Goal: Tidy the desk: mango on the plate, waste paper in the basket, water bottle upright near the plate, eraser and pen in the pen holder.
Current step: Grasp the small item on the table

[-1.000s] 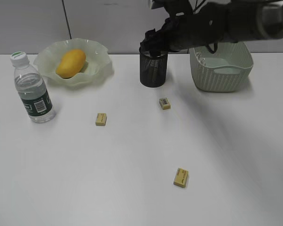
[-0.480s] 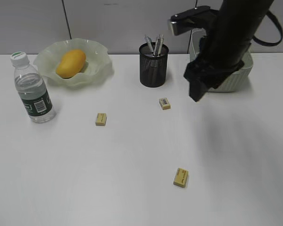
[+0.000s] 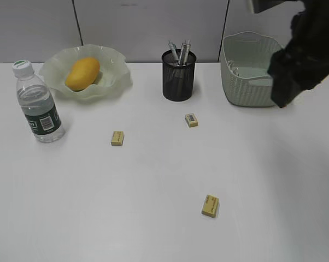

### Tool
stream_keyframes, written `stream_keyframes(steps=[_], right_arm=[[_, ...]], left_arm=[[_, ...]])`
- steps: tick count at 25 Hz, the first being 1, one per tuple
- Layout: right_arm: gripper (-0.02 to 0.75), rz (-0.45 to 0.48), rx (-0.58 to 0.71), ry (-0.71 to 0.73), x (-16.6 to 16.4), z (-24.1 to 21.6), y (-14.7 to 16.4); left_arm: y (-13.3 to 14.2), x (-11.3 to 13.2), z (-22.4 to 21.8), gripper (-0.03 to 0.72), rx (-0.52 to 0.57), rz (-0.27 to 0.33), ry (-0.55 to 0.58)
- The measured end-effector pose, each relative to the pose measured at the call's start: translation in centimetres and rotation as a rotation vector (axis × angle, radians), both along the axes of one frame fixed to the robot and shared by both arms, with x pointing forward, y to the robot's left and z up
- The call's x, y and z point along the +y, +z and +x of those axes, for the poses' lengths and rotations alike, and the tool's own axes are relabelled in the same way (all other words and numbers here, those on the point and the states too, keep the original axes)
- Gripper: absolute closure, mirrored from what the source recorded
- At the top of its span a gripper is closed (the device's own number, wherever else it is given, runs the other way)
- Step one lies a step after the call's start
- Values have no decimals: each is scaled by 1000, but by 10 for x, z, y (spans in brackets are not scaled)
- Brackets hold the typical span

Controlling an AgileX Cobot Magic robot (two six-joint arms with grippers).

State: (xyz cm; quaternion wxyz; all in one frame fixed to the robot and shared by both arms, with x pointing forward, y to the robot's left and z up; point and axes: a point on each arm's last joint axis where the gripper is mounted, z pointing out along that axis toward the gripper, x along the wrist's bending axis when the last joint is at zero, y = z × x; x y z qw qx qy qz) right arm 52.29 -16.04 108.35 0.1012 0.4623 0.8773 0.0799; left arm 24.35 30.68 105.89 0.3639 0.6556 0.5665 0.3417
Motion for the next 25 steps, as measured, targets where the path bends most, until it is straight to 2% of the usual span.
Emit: stream_keyframes(steps=[9,17,25], right_arm=[[248,63,-91,-21,-53,-105,14],[248,194,-318,-34,-95,-187,7],[249,294,-503,-32,-123,-242,-11]], left_arm=[[0,0,0,281,0,0,0],[0,0,0,281,0,0,0],[0,0,0,281,0,-2,-1]])
